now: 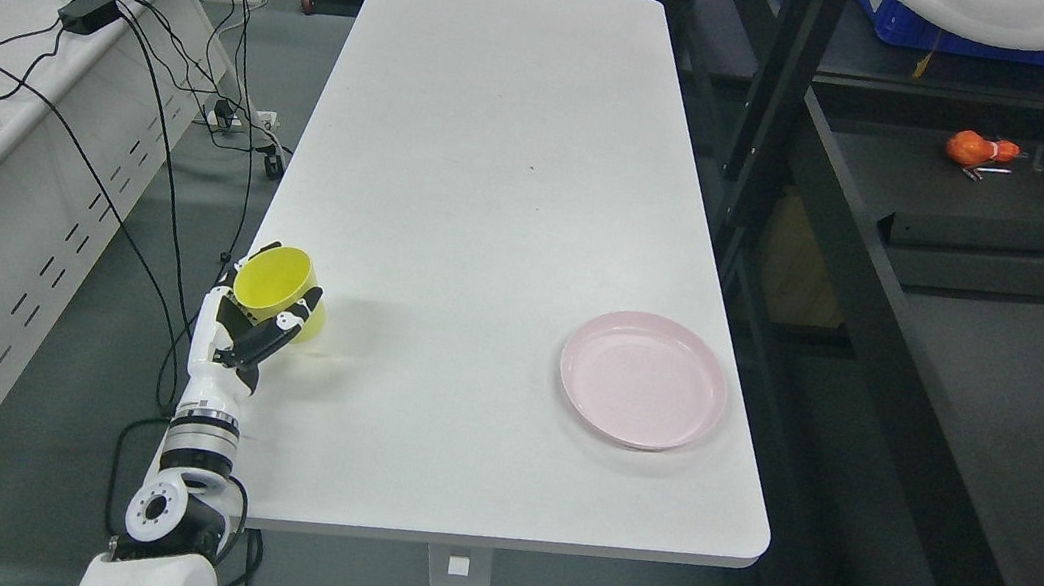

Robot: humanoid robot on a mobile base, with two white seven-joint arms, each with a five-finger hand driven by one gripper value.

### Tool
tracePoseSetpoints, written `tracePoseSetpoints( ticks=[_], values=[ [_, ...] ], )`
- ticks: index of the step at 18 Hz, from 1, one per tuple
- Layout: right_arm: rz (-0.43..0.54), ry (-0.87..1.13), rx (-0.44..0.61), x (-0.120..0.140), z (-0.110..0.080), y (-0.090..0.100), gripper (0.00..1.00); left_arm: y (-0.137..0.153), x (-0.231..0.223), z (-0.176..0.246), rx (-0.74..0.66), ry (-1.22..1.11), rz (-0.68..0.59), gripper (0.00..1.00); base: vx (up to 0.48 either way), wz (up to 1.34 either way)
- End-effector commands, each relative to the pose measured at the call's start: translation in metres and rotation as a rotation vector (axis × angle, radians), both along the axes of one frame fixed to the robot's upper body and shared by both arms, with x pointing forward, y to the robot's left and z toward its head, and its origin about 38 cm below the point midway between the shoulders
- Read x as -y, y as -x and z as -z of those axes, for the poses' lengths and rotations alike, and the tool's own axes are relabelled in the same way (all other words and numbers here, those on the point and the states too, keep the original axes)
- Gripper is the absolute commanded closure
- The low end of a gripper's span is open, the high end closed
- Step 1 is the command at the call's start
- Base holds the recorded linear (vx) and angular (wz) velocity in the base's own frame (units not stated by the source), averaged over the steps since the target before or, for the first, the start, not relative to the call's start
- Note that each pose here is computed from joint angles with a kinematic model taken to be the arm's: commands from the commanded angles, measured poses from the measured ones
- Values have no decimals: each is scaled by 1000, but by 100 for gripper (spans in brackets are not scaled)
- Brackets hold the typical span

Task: Place yellow IKEA cup on middle right shelf
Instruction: 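Close the left hand around the yellow cup and lift it, then hold the cup in the left hand while turning toward the shelving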

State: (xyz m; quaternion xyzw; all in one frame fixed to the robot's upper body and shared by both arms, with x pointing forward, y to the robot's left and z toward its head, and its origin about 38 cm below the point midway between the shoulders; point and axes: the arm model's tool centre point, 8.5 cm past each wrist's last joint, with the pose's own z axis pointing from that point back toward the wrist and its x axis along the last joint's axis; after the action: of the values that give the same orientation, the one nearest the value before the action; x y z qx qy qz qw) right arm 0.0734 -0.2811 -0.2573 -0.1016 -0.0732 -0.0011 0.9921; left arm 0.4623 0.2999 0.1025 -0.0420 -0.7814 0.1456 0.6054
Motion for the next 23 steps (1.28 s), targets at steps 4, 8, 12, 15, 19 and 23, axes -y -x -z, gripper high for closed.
tracePoseSetpoints(
  ticks=[4, 8, 12, 15, 19, 23],
  values=[
    [8, 11, -14, 10, 0, 9, 1, 43, 22, -102, 335, -69, 70, 100, 0, 0],
    [8, 11, -14, 10, 0, 9, 1, 46, 26, -101, 350, -72, 75, 99, 0, 0],
    [8, 11, -14, 10, 0, 9, 1, 46, 29, -98, 345, -73, 86, 99, 0, 0],
    [8, 11, -14, 10, 0, 9, 1, 47, 29, -98, 343, -73, 86, 99, 0, 0],
    [8, 11, -14, 10, 0, 9, 1, 46, 29, -98, 340, -72, 85, 99, 0, 0],
    [8, 11, -14, 10, 0, 9, 1, 46, 29, -97, 337, -72, 86, 99, -28, 0]
  ],
)
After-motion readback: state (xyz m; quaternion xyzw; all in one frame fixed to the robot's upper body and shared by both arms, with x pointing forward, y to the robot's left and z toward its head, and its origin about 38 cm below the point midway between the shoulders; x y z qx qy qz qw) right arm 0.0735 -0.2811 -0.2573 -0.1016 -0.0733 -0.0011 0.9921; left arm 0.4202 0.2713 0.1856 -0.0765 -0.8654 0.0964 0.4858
